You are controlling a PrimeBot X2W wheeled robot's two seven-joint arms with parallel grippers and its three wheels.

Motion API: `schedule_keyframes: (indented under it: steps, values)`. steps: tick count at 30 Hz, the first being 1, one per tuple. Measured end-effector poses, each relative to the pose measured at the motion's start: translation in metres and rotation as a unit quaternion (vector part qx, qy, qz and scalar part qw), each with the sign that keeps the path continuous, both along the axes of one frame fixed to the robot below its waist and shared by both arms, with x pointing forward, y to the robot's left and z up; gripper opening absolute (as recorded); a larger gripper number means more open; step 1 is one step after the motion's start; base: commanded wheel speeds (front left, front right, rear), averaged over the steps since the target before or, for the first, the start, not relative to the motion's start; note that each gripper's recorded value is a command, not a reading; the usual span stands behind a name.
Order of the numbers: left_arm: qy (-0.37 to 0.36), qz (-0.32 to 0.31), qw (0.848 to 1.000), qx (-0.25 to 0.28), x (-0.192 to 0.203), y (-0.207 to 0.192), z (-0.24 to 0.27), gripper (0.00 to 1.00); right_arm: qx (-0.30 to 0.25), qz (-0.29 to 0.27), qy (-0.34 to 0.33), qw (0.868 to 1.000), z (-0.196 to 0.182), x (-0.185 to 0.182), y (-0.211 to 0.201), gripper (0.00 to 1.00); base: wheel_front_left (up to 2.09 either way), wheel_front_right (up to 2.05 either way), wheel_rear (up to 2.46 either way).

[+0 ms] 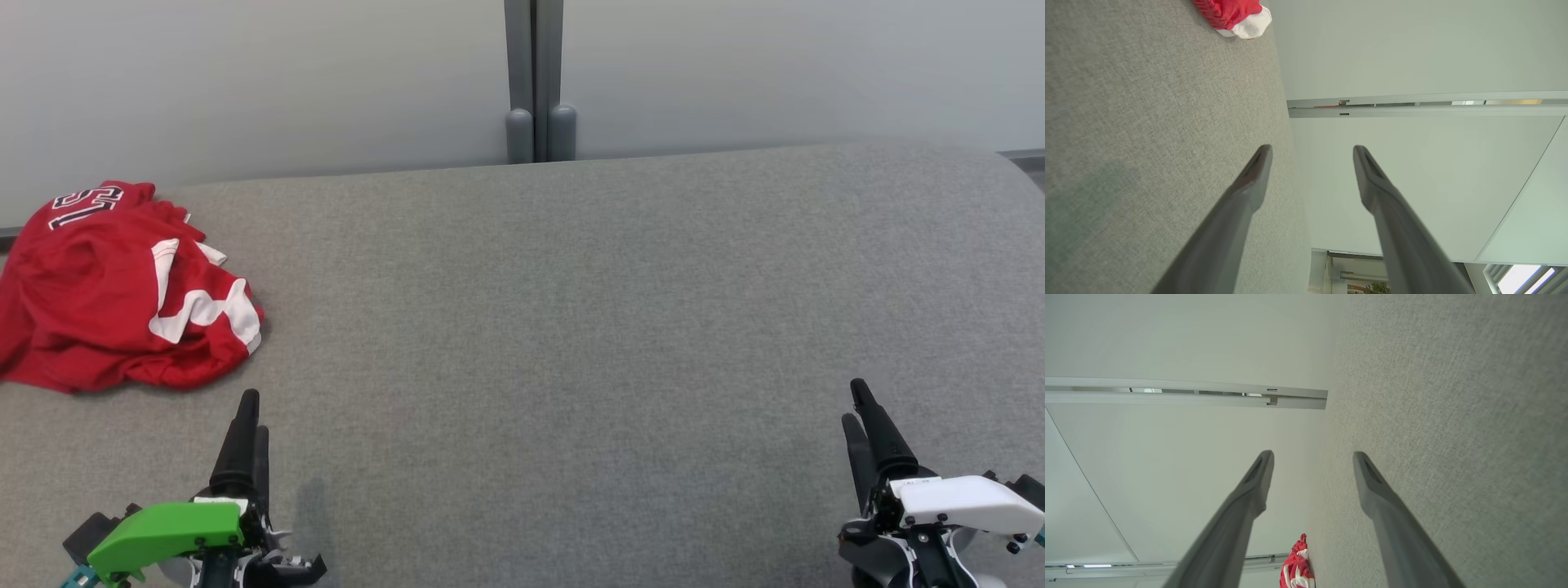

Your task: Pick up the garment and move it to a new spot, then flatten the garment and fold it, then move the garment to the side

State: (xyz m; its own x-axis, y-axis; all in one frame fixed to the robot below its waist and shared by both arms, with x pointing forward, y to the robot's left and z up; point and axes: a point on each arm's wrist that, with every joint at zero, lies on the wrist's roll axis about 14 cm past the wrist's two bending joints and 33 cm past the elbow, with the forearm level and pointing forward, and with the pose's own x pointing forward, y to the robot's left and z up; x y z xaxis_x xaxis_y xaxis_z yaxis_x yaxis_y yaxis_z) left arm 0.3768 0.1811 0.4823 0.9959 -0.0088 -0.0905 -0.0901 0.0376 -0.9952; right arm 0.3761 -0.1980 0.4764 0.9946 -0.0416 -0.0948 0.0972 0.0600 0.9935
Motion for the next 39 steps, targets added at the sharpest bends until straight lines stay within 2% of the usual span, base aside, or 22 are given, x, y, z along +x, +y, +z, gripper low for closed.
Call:
schedule_keyframes:
  steps: [7,13,25,30,39]
  values:
    - [-0.011,-0.003,0.999,0.044,0.001,-0.003,0.006,1.0,-0.072,-0.008,-0.014,0.997,0.012,0.002,-0.007,1.0,0.0,0.0,0.0]
    - [-0.023,-0.009,0.994,0.103,0.003,-0.007,0.013,1.0,-0.156,-0.008,-0.035,0.987,0.029,0.005,-0.009,1.0,0.0,0.0,0.0]
    - [-0.052,-0.02,0.971,0.231,0.005,-0.016,0.029,1.0,-0.304,0.002,-0.059,0.951,0.047,0.006,-0.002,1.0,0.0,0.0,0.0]
    - [-0.057,-0.023,0.956,0.285,0.006,-0.019,0.031,1.0,-0.351,0.008,-0.059,0.935,0.046,0.005,0.002,1.0,0.0,0.0,0.0]
    - [-0.061,-0.034,0.933,0.353,0.003,-0.026,0.028,1.0,-0.418,0.015,-0.06,0.906,0.045,0.003,0.006,1.0,0.0,0.0,0.0]
